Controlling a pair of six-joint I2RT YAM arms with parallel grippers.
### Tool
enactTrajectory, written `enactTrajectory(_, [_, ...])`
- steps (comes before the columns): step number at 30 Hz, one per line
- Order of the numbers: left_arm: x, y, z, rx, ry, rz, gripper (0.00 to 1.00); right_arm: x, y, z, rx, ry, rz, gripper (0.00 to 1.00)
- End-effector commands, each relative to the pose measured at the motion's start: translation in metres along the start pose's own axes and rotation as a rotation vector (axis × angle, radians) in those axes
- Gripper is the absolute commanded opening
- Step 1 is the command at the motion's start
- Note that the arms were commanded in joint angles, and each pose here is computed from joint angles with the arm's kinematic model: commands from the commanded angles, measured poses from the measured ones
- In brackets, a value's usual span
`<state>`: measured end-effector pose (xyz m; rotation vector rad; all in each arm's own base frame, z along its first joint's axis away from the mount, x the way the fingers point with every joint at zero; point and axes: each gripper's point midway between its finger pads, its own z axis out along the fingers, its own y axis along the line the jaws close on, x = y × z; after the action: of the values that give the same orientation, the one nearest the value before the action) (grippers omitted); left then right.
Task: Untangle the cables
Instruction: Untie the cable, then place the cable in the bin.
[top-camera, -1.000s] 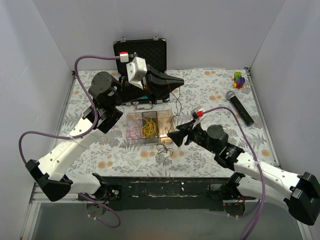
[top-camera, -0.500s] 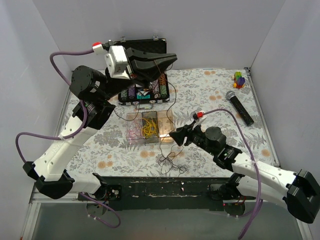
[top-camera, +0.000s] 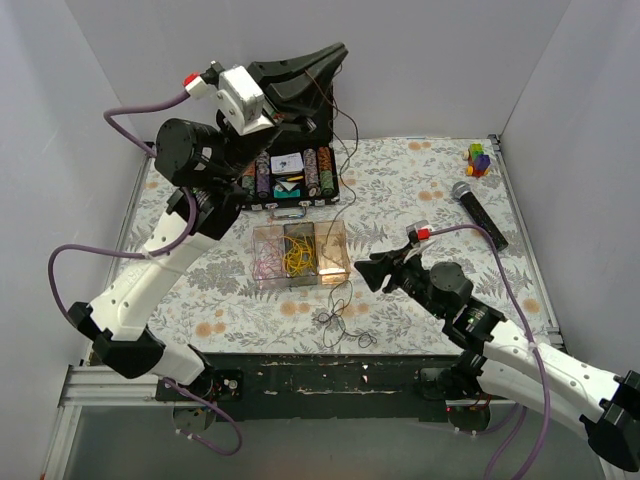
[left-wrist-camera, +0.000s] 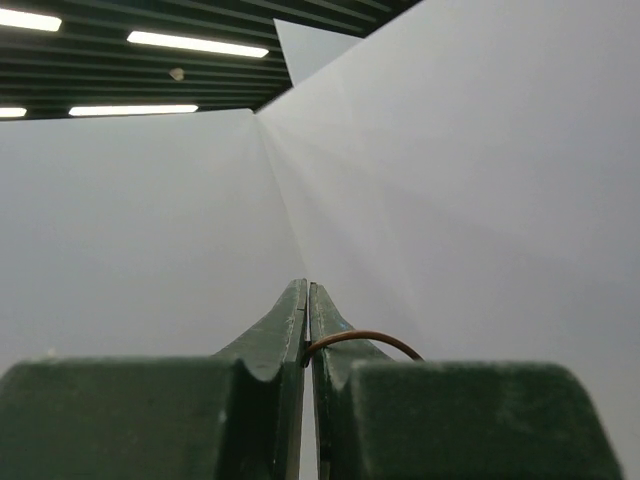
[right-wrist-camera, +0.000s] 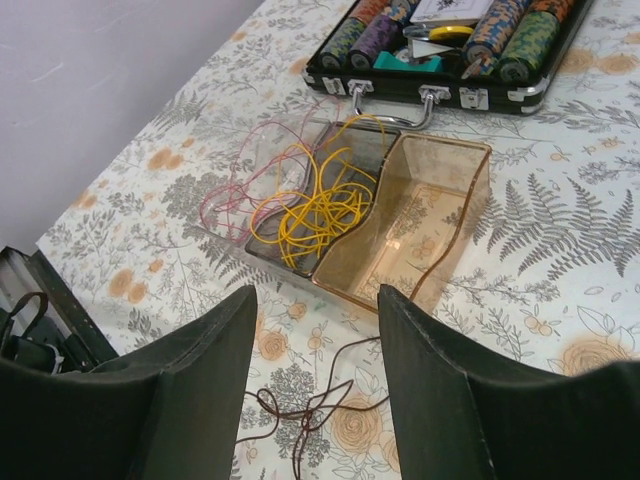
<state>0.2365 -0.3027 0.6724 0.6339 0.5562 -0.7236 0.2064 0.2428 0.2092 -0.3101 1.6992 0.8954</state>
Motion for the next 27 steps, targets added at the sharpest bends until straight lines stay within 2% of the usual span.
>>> enactTrajectory(1, [-0.046, 0.035, 0.003, -0.154, -0.123, 0.112, 0.00, -0.028, -0.004, 0.000, 0.075, -0.059, 0.017, 0.59])
enactTrajectory(5, [-0.021, 0.034, -0.007, -0.168, -0.064, 0.149, 0.00, -0.038, -0.017, -0.001, 0.171, -0.076, 0.016, 0.57])
enactTrajectory(12, [0.051, 0.019, -0.038, -0.158, 0.057, 0.172, 0.00, -0.047, -0.017, 0.000, 0.183, -0.093, 0.006, 0.57])
enactTrajectory(19, [0.094, 0.036, -0.050, -0.202, 0.114, 0.189, 0.00, -0.047, -0.018, 0.000, 0.186, -0.083, -0.006, 0.57])
enactTrajectory(23, [0.096, 0.046, -0.048, -0.219, 0.100, 0.208, 0.00, -0.048, -0.016, -0.001, 0.177, -0.088, -0.005, 0.57])
enactTrajectory(27, [0.070, 0.051, -0.032, -0.210, 0.022, 0.250, 0.00, -0.048, -0.011, 0.000, 0.149, -0.084, -0.011, 0.57])
